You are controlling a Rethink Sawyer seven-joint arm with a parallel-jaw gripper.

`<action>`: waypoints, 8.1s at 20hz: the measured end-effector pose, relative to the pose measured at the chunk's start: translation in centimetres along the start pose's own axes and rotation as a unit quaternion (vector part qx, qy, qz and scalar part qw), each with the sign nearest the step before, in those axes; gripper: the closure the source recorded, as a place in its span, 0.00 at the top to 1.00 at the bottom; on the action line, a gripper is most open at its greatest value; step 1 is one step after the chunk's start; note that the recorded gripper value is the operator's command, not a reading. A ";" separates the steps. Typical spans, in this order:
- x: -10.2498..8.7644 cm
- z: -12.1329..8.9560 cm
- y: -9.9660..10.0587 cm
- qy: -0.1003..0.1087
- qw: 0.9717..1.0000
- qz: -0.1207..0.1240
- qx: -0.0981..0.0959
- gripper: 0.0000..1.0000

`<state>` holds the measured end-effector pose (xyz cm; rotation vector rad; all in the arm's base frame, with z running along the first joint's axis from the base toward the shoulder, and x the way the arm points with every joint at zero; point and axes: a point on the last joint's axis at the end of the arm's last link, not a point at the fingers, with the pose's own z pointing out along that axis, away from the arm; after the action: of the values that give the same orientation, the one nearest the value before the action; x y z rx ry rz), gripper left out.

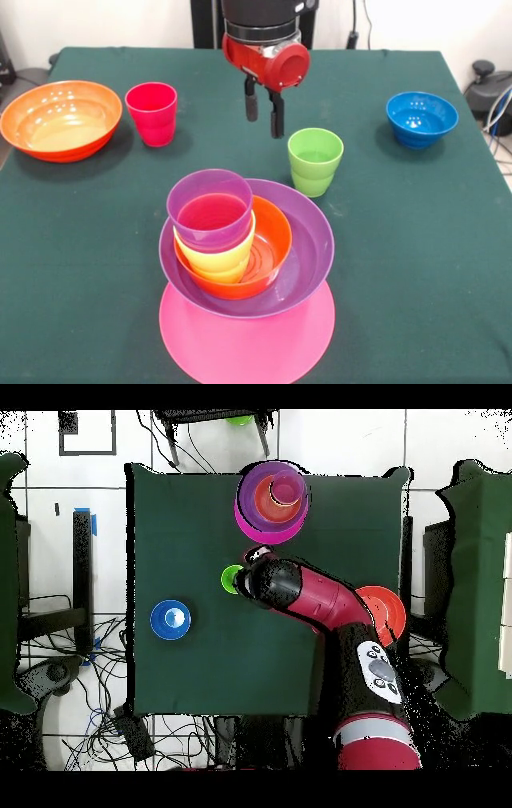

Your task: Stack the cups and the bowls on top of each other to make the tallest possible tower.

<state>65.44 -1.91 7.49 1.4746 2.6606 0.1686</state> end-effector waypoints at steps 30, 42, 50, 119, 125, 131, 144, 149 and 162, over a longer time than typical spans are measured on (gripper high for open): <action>5.2 2.6 -2.7 0.030 0.999 -0.006 0.017 1.00; 6.0 4.6 -2.9 0.028 0.999 -0.006 0.013 1.00; 6.9 6.0 -2.8 0.032 0.999 -0.008 0.008 1.00; -1.9 -9.2 6.3 0.040 0.998 -0.026 -0.028 0.00; -5.7 -13.0 9.8 0.018 0.998 -0.032 -0.051 0.00; -8.1 -16.5 12.4 0.003 0.997 -0.038 -0.067 0.00; -14.0 -22.0 17.4 -0.028 0.993 -0.044 -0.104 0.00; -15.8 -21.8 18.6 -0.041 0.991 -0.042 -0.117 0.00; -18.6 -15.8 18.5 -0.043 0.993 -0.033 -0.106 0.00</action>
<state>88.60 -8.74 26.30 1.2967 2.5298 0.3629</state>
